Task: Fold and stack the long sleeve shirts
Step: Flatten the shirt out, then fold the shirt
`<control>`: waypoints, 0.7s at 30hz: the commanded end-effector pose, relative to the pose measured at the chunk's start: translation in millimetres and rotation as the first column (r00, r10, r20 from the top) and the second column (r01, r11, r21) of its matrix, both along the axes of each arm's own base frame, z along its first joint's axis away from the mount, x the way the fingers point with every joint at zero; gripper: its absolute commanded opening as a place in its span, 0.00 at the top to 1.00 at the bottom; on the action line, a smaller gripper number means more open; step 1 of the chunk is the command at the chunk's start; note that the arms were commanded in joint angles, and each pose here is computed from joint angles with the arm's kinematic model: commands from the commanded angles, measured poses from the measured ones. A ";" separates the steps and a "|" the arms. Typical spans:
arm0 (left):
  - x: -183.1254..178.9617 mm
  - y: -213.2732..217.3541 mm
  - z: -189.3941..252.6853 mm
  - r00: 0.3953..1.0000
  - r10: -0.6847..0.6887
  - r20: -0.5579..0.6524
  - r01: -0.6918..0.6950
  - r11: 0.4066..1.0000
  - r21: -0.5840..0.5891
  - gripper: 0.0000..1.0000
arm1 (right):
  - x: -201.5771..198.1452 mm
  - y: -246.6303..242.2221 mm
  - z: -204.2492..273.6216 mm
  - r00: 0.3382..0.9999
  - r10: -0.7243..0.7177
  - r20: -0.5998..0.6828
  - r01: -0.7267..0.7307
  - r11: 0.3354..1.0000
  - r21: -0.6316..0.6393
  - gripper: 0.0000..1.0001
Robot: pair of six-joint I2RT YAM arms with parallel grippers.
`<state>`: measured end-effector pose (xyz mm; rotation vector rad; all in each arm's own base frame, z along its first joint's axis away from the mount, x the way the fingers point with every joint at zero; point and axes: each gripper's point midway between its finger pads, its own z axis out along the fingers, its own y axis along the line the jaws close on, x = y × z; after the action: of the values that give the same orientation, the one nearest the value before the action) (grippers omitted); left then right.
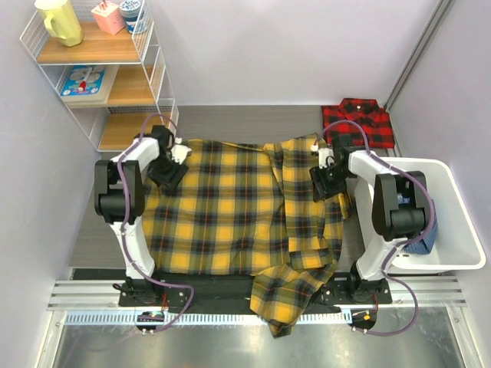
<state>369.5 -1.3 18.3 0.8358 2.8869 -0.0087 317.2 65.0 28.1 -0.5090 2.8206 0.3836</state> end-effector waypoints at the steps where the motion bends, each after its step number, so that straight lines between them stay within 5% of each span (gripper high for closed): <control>1: -11.7 -9.5 10.7 1.000 -0.009 0.004 0.009 0.996 -0.094 0.32 | 23.0 14.3 58.9 0.986 0.058 0.154 -0.068 0.996 0.064 0.41; 7: -39.1 -21.9 44.5 0.999 -0.013 0.051 0.021 0.987 -0.160 0.28 | -34.7 29.6 113.1 0.988 0.033 0.151 -0.061 0.981 0.184 0.30; 10: -43.8 -31.1 64.4 0.995 -0.023 0.100 0.043 0.977 -0.208 0.25 | -64.5 33.8 102.4 0.997 -0.013 0.075 -0.004 0.974 0.225 0.27; 15: -46.3 -50.6 96.5 0.981 -0.040 0.189 0.099 0.946 -0.309 0.17 | -65.4 40.1 96.4 0.997 -0.043 0.069 0.023 0.965 0.262 0.25; 21: -37.9 -52.1 117.9 0.965 -0.043 0.259 0.126 0.942 -0.311 0.15 | -65.1 34.3 62.1 0.995 -0.065 -0.081 0.080 0.976 0.204 0.26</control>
<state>327.7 -45.2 115.5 0.8126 2.5902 -0.3180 252.7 98.0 105.4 -0.4101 2.7265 0.6694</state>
